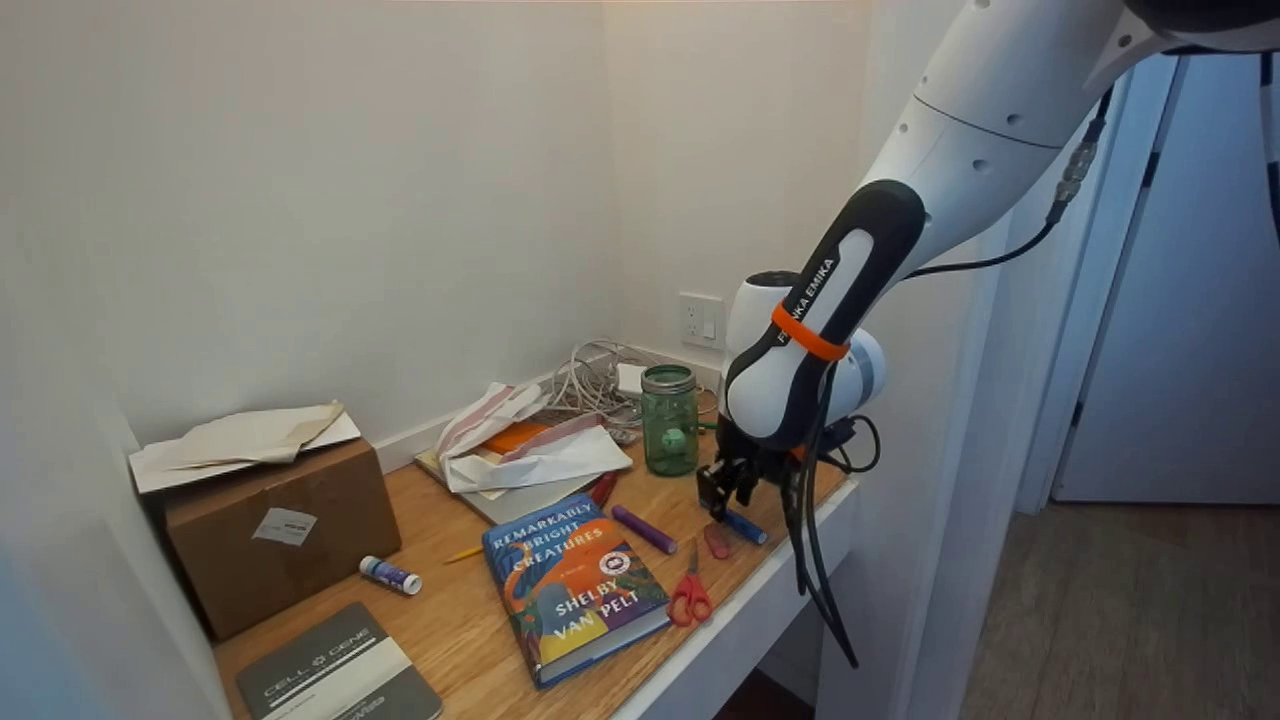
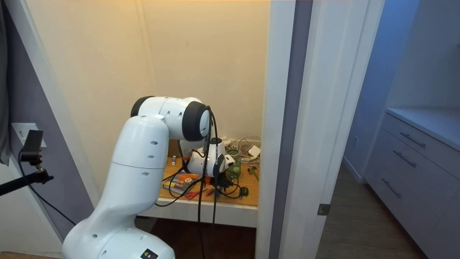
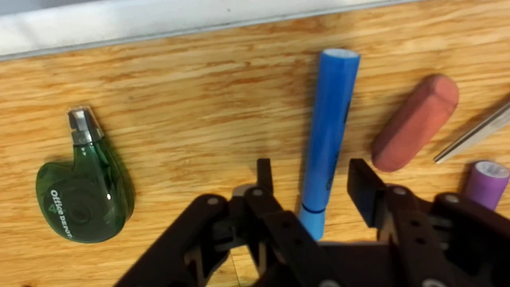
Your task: Put the purple marker on the table then put the blue marker on top of the glass jar
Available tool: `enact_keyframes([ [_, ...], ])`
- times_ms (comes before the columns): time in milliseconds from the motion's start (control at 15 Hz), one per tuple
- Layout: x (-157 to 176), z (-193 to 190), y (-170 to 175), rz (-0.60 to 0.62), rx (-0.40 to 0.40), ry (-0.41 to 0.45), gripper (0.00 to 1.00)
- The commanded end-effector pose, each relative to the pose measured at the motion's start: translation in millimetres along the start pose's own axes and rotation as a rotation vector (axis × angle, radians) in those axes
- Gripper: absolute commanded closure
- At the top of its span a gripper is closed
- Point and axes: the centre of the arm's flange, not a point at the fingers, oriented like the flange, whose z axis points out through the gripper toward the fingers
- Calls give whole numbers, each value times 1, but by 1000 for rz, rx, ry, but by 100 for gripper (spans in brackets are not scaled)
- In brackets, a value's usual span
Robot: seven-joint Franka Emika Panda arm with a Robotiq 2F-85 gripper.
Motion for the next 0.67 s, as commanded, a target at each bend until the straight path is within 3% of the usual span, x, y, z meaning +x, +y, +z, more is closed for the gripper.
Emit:
enact_keyframes([
  [0, 1, -2, -4, 17, -17, 17, 77],
  [200, 2, -9, -4, 35, -29, 15, 98],
  [267, 2, -14, -3, 39, -29, 21, 100],
  [600, 11, -67, -1, 86, -59, 54, 96],
])
